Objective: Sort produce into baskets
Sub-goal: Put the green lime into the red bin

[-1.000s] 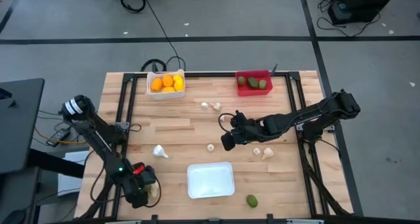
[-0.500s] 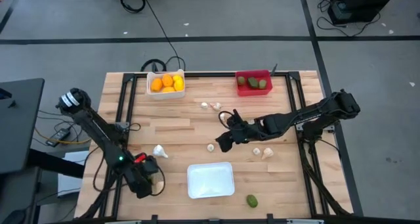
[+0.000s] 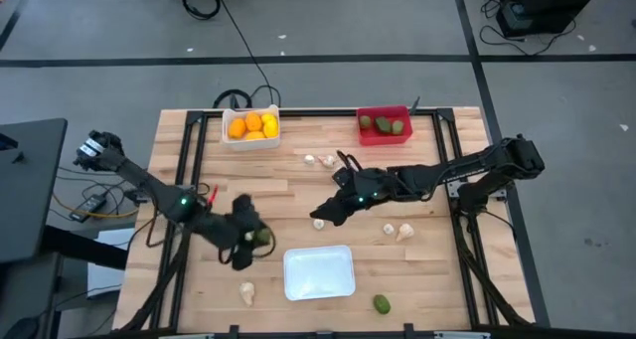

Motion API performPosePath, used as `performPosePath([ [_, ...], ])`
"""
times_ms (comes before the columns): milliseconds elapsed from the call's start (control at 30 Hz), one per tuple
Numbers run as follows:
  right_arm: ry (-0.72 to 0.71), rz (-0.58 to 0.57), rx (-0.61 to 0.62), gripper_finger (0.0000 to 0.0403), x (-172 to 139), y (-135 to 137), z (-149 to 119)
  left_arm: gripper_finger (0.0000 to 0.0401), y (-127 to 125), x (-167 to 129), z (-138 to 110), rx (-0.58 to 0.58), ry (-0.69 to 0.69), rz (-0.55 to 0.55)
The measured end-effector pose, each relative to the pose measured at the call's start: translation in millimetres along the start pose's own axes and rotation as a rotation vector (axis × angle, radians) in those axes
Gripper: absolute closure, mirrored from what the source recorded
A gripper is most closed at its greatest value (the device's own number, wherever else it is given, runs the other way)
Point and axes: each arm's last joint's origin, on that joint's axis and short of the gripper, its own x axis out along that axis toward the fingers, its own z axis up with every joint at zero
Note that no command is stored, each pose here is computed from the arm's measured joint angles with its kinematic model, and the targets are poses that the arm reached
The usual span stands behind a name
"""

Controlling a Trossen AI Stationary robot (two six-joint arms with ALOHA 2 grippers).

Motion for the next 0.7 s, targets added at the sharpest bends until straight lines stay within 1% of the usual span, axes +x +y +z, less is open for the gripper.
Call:
performPosePath([
  [167, -0.033, 0.123, 0.018, 0.0114, -1, 7, 12, 0.0197, 12, 1, 33, 0.040, -0.158, 0.014],
  [300, -0.046, 0.176, 0.018, 0.0114, -2, 10, 18, 0.0197, 22, 3, 48, 0.072, -0.248, 0.041],
  [500, -0.065, 0.159, 0.020, 0.0114, -1, 6, 23, 0.0197, 38, 7, 66, 0.131, -0.355, 0.105],
  [567, -0.103, 0.138, 0.027, 0.0114, 2, 3, 25, 0.0197, 43, 9, 76, 0.132, -0.423, 0.123],
  [633, -0.136, 0.117, 0.034, 0.0114, 4, 0, 27, 0.0197, 48, 10, 81, 0.145, -0.461, 0.139],
  [700, -0.168, 0.131, 0.036, 0.0114, 5, 1, 30, 0.0197, 52, 12, 87, 0.153, -0.493, 0.146],
])
